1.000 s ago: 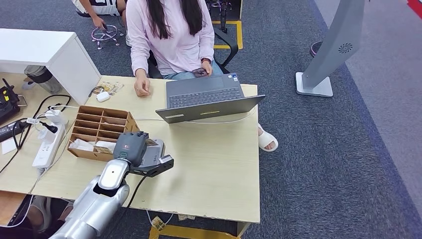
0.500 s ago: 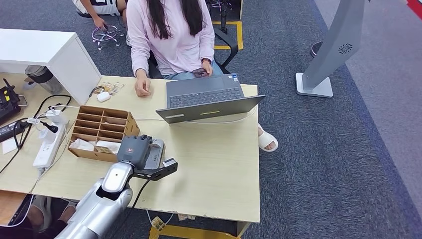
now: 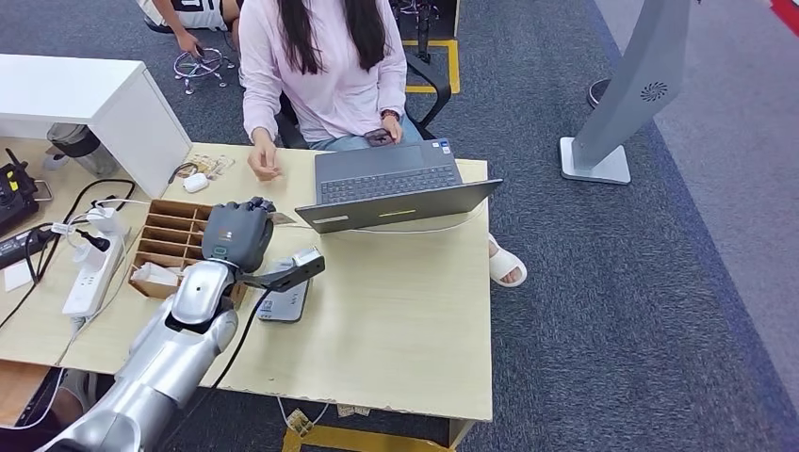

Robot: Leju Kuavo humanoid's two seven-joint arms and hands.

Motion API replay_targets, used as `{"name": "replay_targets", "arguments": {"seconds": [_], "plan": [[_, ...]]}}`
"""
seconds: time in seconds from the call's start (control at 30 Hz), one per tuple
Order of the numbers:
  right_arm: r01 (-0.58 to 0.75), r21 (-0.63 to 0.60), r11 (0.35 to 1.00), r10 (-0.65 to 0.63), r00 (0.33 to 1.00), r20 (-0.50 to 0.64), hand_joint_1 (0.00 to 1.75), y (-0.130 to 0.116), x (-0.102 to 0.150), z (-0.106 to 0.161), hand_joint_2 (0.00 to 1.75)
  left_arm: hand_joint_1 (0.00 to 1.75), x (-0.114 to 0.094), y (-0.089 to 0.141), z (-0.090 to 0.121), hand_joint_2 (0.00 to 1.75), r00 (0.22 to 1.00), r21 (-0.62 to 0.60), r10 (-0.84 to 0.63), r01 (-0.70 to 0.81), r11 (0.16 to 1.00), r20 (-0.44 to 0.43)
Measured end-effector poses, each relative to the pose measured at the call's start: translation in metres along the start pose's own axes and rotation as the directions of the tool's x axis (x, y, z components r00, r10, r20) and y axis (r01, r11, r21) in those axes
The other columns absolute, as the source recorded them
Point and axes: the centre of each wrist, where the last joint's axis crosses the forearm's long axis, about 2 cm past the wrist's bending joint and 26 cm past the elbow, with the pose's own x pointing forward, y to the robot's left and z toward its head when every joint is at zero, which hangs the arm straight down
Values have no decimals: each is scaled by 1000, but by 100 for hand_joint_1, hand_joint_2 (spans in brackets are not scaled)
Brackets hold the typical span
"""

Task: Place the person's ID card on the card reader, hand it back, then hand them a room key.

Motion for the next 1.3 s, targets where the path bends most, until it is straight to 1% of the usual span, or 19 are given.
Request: {"name": "replay_targets", "arguments": {"seconds": [0.1,0.23,0.43,0.53,0.7,0.73,0.83,0.87,0.97,1.07,1.17,1.3], "plan": [[-11,1,1000,11,1000,-1,0,0,0,0,0,175,-11,16,-21,175,1000,64,-15,15,998,-2],[-24,5,1000,24,1000,-7,0,0,0,0,0,175,-26,38,-47,175,998,119,-59,60,991,-12],[-38,16,999,38,999,-5,0,1,1,0,0,175,-42,66,-82,175,993,159,-106,111,981,-43],[-38,17,999,38,999,-4,0,1,1,0,0,175,-45,73,-90,175,992,166,-113,120,979,-51],[-38,17,999,38,999,-3,0,1,1,0,0,175,-45,73,-90,175,992,166,-114,121,979,-51],[-38,17,999,38,999,-3,0,1,1,0,0,169,-46,74,-91,175,992,165,-115,122,979,-53],[-38,15,999,38,999,-4,0,1,1,0,0,38,-47,75,-97,175,991,144,-116,125,982,-68],[-37,15,999,38,999,-5,0,1,1,0,0,0,-46,74,-97,175,991,136,-108,118,984,-74],[-33,15,999,33,999,-8,0,1,1,0,0,0,-42,67,-89,175,996,132,-60,69,989,-69],[-24,13,1000,24,1000,-9,0,1,1,0,0,0,-32,56,-69,175,999,136,-12,18,991,-42],[-9,8,1000,9,1000,-11,0,2,1,0,0,0,-18,44,-36,175,1000,145,31,-30,989,-1],[23,-4,1000,-23,1000,-13,0,4,-1,1,0,0,-4,28,23,175,997,126,56,-64,990,62]]}}
